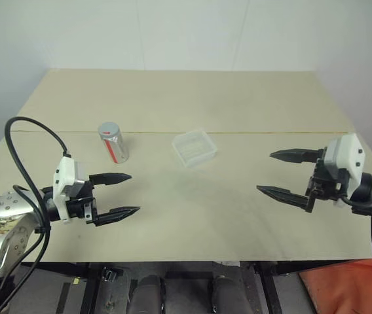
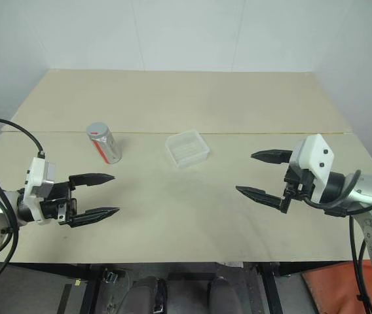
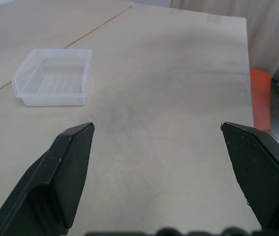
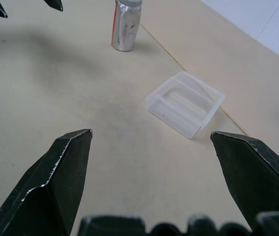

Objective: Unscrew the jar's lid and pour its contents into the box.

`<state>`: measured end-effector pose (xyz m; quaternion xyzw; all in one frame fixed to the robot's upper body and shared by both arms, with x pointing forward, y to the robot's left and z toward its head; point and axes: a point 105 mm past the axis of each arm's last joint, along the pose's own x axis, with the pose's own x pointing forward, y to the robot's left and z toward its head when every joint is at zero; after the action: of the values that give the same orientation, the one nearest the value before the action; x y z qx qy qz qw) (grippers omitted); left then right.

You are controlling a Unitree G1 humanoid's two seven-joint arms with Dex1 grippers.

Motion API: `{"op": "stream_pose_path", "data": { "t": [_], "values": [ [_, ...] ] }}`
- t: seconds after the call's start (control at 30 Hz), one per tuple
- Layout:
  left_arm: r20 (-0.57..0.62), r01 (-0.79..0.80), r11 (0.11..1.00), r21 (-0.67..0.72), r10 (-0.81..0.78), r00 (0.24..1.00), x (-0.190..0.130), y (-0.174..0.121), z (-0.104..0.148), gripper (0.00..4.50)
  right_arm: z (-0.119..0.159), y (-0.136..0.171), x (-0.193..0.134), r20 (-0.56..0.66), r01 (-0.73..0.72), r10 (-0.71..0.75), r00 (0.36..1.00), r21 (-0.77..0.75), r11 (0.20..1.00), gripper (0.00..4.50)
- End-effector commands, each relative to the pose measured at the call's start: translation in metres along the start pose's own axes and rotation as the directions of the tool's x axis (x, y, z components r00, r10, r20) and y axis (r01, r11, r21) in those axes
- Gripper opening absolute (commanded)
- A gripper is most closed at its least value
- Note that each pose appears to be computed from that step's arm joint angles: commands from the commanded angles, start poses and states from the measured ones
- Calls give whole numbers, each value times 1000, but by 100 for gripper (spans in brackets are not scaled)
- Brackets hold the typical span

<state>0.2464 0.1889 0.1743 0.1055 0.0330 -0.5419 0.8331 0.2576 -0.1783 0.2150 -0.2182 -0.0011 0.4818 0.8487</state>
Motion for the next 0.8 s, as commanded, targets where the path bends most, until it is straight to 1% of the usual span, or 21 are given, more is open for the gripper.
{"op": "stream_pose_path", "data": {
  "t": [0.03,0.23,0.47,0.6,0.67,0.73,0.8],
  "values": [
    [25,-11,999,53,10,1000,-5,-4,10,448,0,-1,0,4,1,-1,1000,-20,1000,450],
    [34,-18,998,66,16,999,-4,-2,9,448,0,-5,1,18,19,-18,1000,-26,999,450],
    [46,-16,998,60,13,999,1,-4,6,448,0,-9,-1,6,23,-23,1000,-30,999,450],
    [49,-47,998,40,45,998,3,-3,4,448,2,-11,0,6,17,-17,1000,-37,999,450],
    [38,-114,993,18,113,993,6,3,-1,448,4,-15,3,8,17,-17,1000,-45,999,450],
    [66,-196,979,-53,199,978,11,6,-5,448,8,-19,5,21,13,-12,1000,-60,998,450],
    [76,-329,943,-51,332,940,17,11,-14,448,9,-20,6,22,-1,2,1000,-68,998,450]
  ]
}}
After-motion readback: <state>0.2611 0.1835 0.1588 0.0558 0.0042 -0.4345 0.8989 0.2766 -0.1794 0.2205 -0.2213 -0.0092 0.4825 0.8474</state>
